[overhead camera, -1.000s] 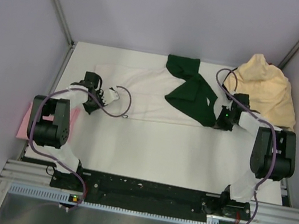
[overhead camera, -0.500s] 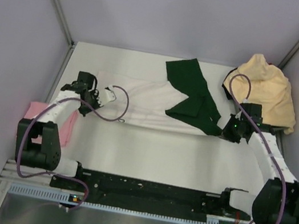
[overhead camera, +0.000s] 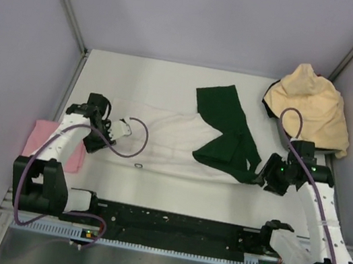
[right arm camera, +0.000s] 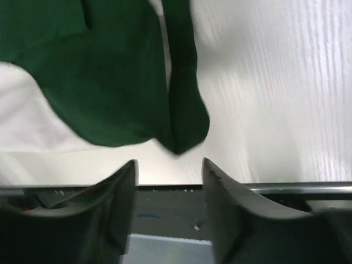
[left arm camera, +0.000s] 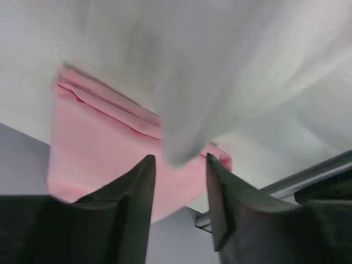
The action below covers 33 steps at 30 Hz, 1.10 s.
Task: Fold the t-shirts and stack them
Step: Fold the flattened tshirt in 1/3 of the way
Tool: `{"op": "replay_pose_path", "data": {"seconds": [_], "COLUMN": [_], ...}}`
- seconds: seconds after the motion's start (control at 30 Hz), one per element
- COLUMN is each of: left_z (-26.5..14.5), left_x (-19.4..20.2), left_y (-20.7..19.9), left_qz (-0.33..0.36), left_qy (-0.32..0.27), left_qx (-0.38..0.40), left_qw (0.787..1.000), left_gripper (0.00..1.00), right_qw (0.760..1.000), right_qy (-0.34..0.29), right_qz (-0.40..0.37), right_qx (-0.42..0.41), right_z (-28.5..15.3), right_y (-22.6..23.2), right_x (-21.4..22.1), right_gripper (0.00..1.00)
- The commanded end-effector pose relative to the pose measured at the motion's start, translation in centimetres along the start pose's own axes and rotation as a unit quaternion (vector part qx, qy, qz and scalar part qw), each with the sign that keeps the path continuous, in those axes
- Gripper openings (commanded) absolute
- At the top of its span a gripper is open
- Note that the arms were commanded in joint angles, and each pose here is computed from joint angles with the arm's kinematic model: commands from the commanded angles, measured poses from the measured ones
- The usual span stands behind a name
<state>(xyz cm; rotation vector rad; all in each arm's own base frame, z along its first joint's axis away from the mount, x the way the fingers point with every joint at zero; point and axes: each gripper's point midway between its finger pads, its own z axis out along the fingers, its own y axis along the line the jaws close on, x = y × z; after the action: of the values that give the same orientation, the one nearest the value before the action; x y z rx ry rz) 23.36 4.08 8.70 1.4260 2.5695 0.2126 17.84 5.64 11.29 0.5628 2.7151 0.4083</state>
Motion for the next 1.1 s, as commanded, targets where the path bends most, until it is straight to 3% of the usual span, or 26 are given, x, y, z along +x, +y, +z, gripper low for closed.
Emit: {"op": "replay_pose_path", "data": {"seconds": [0.0, 0.03, 0.1, 0.13, 0.2, 0.3, 0.37, 0.43, 0.5, 0.67, 0.9, 1.07], "left_z": [-0.7, -1.0, -2.2, -3.0, -4.8, -7.0, -7.5, -7.5, -8.0, -8.7, -4.3, -0.9], "left_x": [2.1, 1.9, 0.8, -0.7, -3.7, -11.2, -16.9, -22.4, -27.4, -37.6, -43.7, -45.0], "left_y": [-0.6, -0.2, 1.0, 1.5, 2.6, 1.9, -0.8, -4.9, -9.1, -15.5, -20.6, -22.3], "left_qz": [0.018, 0.018, 0.014, 0.021, 0.019, 0.045, 0.088, 0.141, 0.174, 0.177, 0.192, 0.195], "left_qy": [0.054, 0.051, 0.034, 0.018, -0.023, -0.107, -0.155, -0.198, -0.248, -0.36, -0.338, -0.323], "left_qx": [0.017, 0.013, 0.003, 0.0, -0.006, 0.001, 0.019, 0.055, 0.099, 0.167, 0.164, 0.157], "left_qw": [0.998, 0.998, 0.999, 1.0, 1.0, 0.993, 0.984, 0.969, 0.948, 0.901, 0.906, 0.913], "left_gripper": [0.53, 0.55, 0.56, 0.56, 0.56, 0.46, 0.26, 0.09, 0.04, 0.12, 0.29, 0.36], "right_qw": [0.996, 0.99, 0.973, 0.963, 0.956, 0.964, 0.968, 0.968, 0.972, 0.987, 0.995, 0.994], "right_qy": [-0.066, -0.118, -0.218, -0.261, -0.291, -0.258, -0.215, -0.185, -0.152, -0.087, -0.023, -0.035], "right_qz": [0.028, 0.031, 0.031, 0.029, 0.007, -0.004, -0.001, 0.001, 0.008, 0.017, 0.076, 0.099], "right_qx": [0.052, 0.065, 0.067, 0.06, 0.026, -0.059, -0.13, -0.169, -0.179, -0.132, -0.067, -0.043], "right_z": [-3.4, -5.4, -9.6, -12.0, -14.0, -11.9, -8.6, -5.4, -1.9, 4.7, 9.1, 9.6], "right_y": [-1.5, -1.7, -1.3, -0.7, 1.1, 4.6, 7.1, 8.7, 9.1, 6.1, 1.3, -0.6], "right_x": [-1.2, -2.7, -5.8, -7.2, -8.7, -9.1, -8.5, -7.8, -6.8, -4.2, -0.6, -0.7], "right_gripper": [0.66, 0.76, 0.81, 0.81, 0.76, 0.44, 0.21, 0.06, 0.0, 0.0, 0.0, 0.0]}}
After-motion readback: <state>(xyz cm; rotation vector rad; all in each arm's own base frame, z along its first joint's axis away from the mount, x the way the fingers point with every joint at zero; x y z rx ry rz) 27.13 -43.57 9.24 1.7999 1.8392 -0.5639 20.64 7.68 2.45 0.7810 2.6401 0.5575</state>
